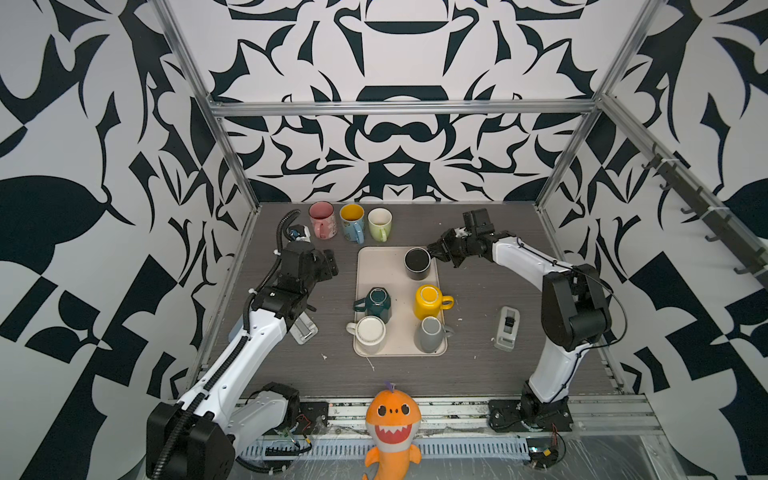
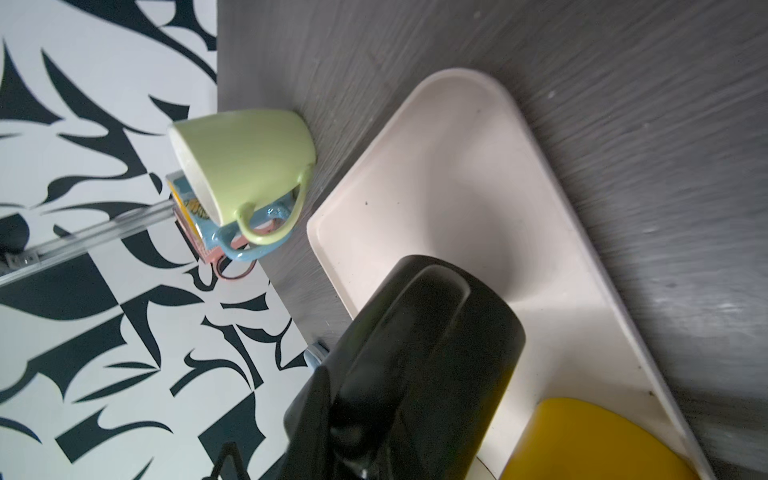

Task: Turn the mug right side up
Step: 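Lift and rotate the black mug with the right gripper, then carry the black mug toward the left gripper while the left arm reaches to it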

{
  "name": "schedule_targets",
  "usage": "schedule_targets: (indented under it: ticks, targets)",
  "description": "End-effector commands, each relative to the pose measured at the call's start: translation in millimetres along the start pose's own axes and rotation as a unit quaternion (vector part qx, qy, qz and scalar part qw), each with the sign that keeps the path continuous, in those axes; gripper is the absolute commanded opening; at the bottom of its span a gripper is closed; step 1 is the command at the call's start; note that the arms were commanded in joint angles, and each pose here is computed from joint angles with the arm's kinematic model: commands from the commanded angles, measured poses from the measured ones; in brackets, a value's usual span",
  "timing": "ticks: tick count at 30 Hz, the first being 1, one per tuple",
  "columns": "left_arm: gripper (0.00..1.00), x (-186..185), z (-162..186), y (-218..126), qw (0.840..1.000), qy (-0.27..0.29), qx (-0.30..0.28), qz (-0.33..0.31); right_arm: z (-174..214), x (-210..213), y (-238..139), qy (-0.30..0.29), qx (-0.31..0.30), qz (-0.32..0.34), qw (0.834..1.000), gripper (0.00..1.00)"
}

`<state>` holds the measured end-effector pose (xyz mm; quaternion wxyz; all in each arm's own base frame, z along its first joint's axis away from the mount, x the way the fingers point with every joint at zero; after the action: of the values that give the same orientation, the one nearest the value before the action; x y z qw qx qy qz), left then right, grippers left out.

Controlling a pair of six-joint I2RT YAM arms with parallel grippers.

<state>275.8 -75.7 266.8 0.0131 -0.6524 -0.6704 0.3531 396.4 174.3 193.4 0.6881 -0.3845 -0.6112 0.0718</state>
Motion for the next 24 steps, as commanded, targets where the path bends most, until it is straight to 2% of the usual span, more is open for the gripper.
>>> schedule_targets:
  ticks: [1,7,11,19,22,24]
  targets:
    - [0.78,-9,-13,-6,1.000,-0.002,-0.006,0.016,10,48,-25,-0.119,-0.039,-0.067,0.990,0.00]
    - [0.77,-23,-21,-6,0.999,-0.001,0.005,0.051,33,72,-34,-0.245,-0.074,-0.036,0.966,0.00]
    - [0.76,-35,-28,-7,0.997,-0.002,0.014,0.082,50,87,-44,-0.339,-0.122,0.004,0.933,0.00]
    - [0.74,-54,-42,-12,0.991,0.000,0.020,0.130,80,112,-70,-0.484,-0.236,0.056,0.840,0.00]
    - [0.73,-62,-47,-14,0.988,0.002,0.024,0.155,94,117,-78,-0.533,-0.275,0.077,0.796,0.00]
    - [0.73,-69,-51,-17,0.985,0.009,0.027,0.173,103,121,-84,-0.567,-0.306,0.100,0.758,0.00]
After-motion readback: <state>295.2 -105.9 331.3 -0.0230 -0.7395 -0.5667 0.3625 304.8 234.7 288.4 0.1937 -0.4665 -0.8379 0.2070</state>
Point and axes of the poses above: each gripper's point midway between its finger pads, its own y axis out along the fingers, its own x axis along the line the jaws close on, z = x × y, the point moved 8 cm from there along -y, back along the fingers, and after that the axes turned 13 degrees about -y, right-handed, at the moved point
